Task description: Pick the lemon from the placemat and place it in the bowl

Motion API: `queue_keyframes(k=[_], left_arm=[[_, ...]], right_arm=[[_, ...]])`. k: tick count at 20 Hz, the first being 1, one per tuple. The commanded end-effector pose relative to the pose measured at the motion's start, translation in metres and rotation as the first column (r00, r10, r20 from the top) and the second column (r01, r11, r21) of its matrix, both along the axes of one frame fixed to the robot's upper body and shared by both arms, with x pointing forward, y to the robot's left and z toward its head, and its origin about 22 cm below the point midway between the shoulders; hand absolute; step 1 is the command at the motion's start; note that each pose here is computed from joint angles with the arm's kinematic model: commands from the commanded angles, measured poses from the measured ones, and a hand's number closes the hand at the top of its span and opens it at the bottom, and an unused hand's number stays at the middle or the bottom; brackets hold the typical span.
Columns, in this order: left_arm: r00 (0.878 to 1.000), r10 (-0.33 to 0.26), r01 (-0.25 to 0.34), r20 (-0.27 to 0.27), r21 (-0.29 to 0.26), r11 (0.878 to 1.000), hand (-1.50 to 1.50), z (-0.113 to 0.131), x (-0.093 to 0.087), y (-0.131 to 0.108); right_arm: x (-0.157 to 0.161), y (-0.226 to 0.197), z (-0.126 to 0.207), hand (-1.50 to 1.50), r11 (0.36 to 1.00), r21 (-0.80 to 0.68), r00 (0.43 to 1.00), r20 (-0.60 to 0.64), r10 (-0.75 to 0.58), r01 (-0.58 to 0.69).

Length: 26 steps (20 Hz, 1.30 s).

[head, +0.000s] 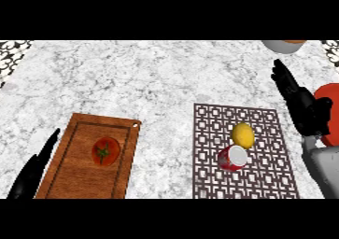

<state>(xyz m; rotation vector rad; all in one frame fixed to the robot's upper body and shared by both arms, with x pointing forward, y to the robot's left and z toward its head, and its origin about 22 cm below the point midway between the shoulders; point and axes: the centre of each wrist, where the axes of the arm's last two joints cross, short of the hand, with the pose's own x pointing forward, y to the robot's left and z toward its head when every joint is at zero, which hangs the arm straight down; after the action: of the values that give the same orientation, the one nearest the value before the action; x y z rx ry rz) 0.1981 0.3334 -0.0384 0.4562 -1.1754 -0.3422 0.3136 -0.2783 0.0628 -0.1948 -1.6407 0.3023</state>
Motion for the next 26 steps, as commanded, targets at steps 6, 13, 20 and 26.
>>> queue_keyframes(k=[6,13,20,26], left_arm=[[0.986,-0.104,0.12,0.13,-0.117,0.986,0.0,0.039,-0.03,-0.015],[0.912,-0.243,0.345,0.331,-0.299,0.89,0.0,0.063,0.003,-0.062],[0.879,-0.315,0.435,0.357,-0.333,0.837,0.0,0.069,0.033,-0.105],[0.871,-0.332,0.458,0.362,-0.353,0.816,0.0,0.07,0.042,-0.113]], right_arm=[[-0.006,-0.011,-0.004,1.5,0.902,0.113,0.903,0.069,-0.425,0.416],[-0.026,0.011,-0.056,-1.5,0.771,-0.018,0.771,0.046,-0.636,0.637],[-0.025,0.012,-0.057,-1.5,0.696,-0.447,0.769,-0.028,-0.639,0.562],[-0.009,0.016,-0.039,-1.5,0.684,-0.694,0.704,-0.37,-0.606,0.225]])
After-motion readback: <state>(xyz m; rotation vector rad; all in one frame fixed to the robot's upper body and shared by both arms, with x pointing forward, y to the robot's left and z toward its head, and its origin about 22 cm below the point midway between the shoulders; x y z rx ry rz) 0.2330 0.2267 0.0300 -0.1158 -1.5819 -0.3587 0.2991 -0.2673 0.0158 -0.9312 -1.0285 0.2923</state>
